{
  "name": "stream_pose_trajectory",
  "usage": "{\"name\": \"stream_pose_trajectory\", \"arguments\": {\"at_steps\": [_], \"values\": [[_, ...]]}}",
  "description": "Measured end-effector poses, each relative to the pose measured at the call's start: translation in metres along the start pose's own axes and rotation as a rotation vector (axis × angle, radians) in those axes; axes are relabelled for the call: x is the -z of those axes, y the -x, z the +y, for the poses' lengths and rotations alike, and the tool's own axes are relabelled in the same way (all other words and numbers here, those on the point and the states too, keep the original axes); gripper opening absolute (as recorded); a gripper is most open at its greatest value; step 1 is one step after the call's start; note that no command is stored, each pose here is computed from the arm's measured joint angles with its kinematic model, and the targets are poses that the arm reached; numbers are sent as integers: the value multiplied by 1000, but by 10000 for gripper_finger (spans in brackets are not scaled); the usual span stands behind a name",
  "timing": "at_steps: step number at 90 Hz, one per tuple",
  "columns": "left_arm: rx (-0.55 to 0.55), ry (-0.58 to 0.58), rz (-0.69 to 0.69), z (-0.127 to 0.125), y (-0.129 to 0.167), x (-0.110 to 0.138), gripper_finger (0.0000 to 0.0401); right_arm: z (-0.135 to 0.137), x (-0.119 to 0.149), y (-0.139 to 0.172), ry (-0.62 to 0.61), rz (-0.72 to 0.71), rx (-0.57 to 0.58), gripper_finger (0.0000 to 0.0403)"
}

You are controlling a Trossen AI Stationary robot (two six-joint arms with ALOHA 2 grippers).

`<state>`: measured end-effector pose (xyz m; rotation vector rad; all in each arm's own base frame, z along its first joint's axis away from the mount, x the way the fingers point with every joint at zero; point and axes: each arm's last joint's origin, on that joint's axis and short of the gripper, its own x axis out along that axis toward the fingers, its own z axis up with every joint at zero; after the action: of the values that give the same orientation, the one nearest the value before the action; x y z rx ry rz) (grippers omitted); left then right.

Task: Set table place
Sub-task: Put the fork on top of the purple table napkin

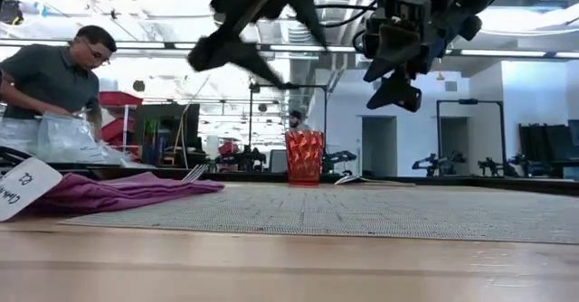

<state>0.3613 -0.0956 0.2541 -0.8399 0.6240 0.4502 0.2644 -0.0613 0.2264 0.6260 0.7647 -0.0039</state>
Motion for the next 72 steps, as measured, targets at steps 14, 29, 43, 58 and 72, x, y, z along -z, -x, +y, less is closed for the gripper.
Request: {"name": "stream_pose_trajectory", "arguments": {"at_steps": [14,29,43,58,72], "values": [[198,-70,-229,-24,24,-22,265,-3,-4,-10,21,-12,-25,214],[258,-119,-379,-27,50,-50,265,-19,-6,-51,-41,51,-128,120],[222,-117,-398,-18,59,-65,265,-23,-9,-88,-16,91,-183,13],[241,-106,-386,-16,63,-69,265,-17,-31,-122,-7,125,-262,2],[245,-116,-329,-14,61,-67,265,-8,-62,-145,16,120,-296,0]]}}
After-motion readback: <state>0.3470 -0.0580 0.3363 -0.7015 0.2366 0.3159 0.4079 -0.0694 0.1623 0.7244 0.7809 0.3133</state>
